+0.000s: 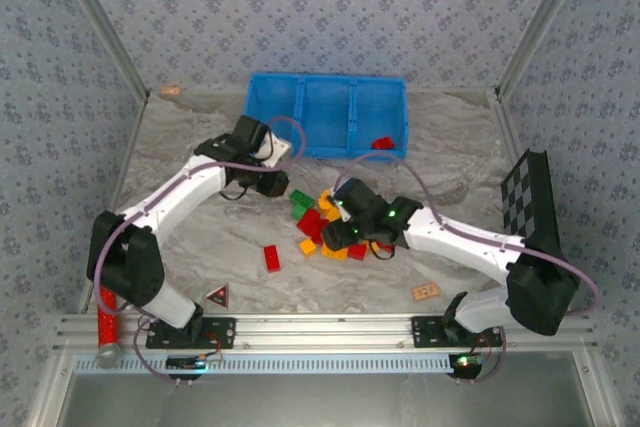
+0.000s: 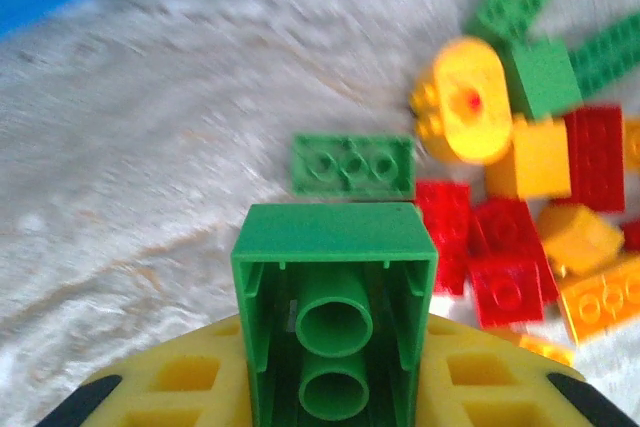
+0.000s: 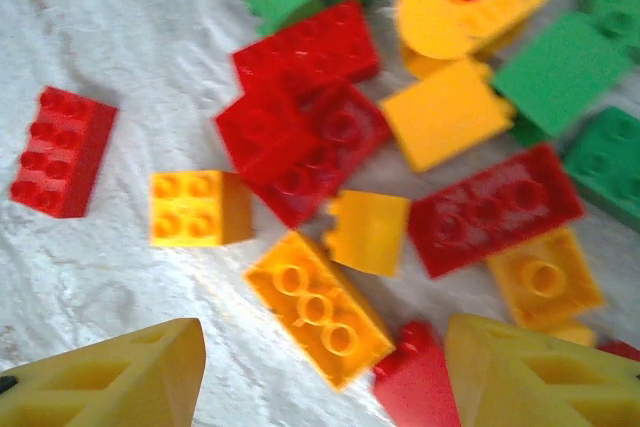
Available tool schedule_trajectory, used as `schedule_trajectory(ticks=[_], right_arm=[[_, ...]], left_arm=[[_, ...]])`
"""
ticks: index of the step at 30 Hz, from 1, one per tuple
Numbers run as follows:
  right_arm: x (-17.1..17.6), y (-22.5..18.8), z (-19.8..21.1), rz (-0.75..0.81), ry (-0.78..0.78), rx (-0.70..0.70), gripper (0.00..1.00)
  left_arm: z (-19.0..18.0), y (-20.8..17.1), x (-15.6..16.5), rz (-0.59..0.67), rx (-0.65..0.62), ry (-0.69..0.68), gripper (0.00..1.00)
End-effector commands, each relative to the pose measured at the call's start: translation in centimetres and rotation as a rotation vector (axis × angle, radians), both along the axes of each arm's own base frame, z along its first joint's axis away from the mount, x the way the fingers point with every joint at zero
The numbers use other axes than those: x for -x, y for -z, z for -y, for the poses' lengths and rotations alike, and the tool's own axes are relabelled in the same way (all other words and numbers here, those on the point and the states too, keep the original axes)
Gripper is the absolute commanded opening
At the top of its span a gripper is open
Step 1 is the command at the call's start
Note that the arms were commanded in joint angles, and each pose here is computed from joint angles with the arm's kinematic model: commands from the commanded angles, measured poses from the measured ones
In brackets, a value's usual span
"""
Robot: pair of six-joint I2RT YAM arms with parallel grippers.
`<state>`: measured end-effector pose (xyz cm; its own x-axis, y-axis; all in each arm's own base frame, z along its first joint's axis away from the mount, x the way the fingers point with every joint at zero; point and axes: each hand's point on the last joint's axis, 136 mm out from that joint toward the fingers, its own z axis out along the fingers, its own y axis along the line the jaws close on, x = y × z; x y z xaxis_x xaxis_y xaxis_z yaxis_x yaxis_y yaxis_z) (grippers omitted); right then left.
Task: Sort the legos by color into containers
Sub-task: Pick up the lego from the middle-left of the table, then place the lego in the container.
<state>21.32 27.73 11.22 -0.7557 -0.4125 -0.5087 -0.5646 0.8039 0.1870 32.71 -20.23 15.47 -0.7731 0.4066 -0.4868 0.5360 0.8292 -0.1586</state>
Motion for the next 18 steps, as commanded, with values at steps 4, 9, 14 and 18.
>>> schedule_trajectory(ticks=[4, 9, 14, 18], right_arm=[[0.5, 0.9, -4.3, 0.017, -0.038, 0.027, 0.68], [1.2, 2.3, -6.6, -0.001, -0.068, 0.068, 0.66], [1.2, 3.5, -7.7, -0.008, -0.071, 0.113, 0.65], [1.1, 4.5, -7.4, -0.017, -0.061, 0.16, 0.65]], left_arm=[[-1.5, -2.3, -7.7, 0.099, 0.041, -0.231, 0.19], [-1.8, -0.4, -12.1, 0.075, 0.029, -0.316, 0.19], [-2.2, 2.4, -15.3, 0.029, 0.021, -0.382, 0.19], [-2.0, 3.9, -16.7, -0.005, 0.005, -0.388, 0.21]])
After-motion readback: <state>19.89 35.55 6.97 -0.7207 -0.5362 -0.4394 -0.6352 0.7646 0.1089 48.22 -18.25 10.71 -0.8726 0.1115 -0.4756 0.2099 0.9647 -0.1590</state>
